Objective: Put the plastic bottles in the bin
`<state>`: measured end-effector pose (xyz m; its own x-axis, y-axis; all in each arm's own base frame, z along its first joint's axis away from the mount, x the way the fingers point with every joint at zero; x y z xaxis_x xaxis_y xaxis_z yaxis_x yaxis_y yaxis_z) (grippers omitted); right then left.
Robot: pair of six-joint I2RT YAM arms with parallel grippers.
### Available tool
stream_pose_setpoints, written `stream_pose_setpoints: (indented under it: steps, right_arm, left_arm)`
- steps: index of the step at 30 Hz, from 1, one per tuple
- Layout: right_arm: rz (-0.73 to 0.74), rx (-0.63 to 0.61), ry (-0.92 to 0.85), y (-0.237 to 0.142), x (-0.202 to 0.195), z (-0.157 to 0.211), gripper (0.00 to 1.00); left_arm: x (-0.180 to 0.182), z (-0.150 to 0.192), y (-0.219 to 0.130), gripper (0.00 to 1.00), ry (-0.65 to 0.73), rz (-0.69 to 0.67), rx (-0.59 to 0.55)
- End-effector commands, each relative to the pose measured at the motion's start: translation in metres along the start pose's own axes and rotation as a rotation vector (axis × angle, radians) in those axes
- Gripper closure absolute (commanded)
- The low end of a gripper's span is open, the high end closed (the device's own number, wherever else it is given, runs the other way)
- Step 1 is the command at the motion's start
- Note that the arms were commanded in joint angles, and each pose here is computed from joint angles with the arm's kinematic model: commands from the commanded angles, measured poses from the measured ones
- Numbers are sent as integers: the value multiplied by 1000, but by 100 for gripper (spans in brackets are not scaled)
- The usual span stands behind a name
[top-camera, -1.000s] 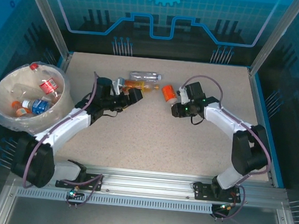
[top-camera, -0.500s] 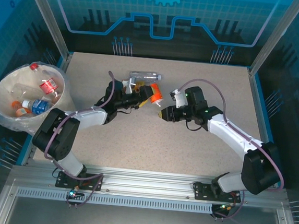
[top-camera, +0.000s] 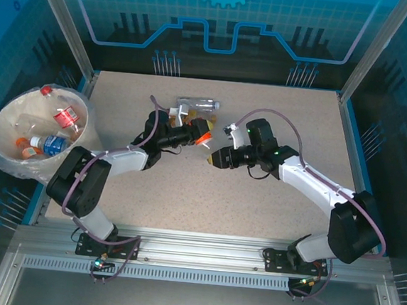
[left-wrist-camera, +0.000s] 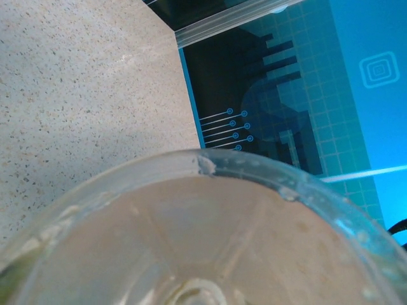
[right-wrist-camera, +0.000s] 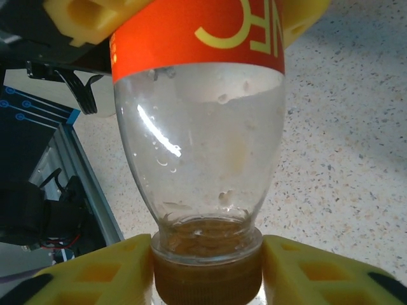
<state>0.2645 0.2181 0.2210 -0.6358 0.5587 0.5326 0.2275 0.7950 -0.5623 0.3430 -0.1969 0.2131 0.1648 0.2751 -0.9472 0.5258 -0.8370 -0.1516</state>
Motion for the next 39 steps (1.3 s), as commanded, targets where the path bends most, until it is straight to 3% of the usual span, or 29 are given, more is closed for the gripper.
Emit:
stream_pose_setpoints:
  steps: [1, 6, 12, 21, 28, 35, 39]
  right_arm:
    - [-23, -28, -61, -7, 11, -7, 46]
    - [22, -48, -105, -19, 14, -10, 25]
    - [136, -124, -204, -45, 22, -23, 0]
    - [413, -363, -209, -88, 21, -47, 0]
    - [480, -531, -240, -107, 24, -56, 0]
    - [561, -580, -187, -114, 17, -56, 0]
    - [588, -626, -209, -119, 16, -51, 0]
  left_arm:
    - [-17, 2, -8, 46, 71, 9, 13]
    - [-32, -1, -18, 50, 81, 5, -39]
    - [-48, -12, -44, 52, 127, -173, -112]
    - [-88, -23, -109, 54, 236, -365, -239]
    - [-142, -20, -163, 53, 374, -443, -342]
    - [-188, -16, -211, 53, 516, -546, -459]
    - [-207, -19, -243, 53, 599, -695, -575]
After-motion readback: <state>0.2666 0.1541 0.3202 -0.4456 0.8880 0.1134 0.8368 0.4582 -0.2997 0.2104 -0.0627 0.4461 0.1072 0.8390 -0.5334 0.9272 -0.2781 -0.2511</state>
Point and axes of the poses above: each hand's point on the last joint's axis, 136 mm out from that joint toward the fingers, its own y axis out along the fingers, its own x axis along the line the jaws close on, z = x × y, the point moved 8 cm from there along -y, back along the fingers, and after that the axes turned 5 degrees about -y, right-handed, at the moved point
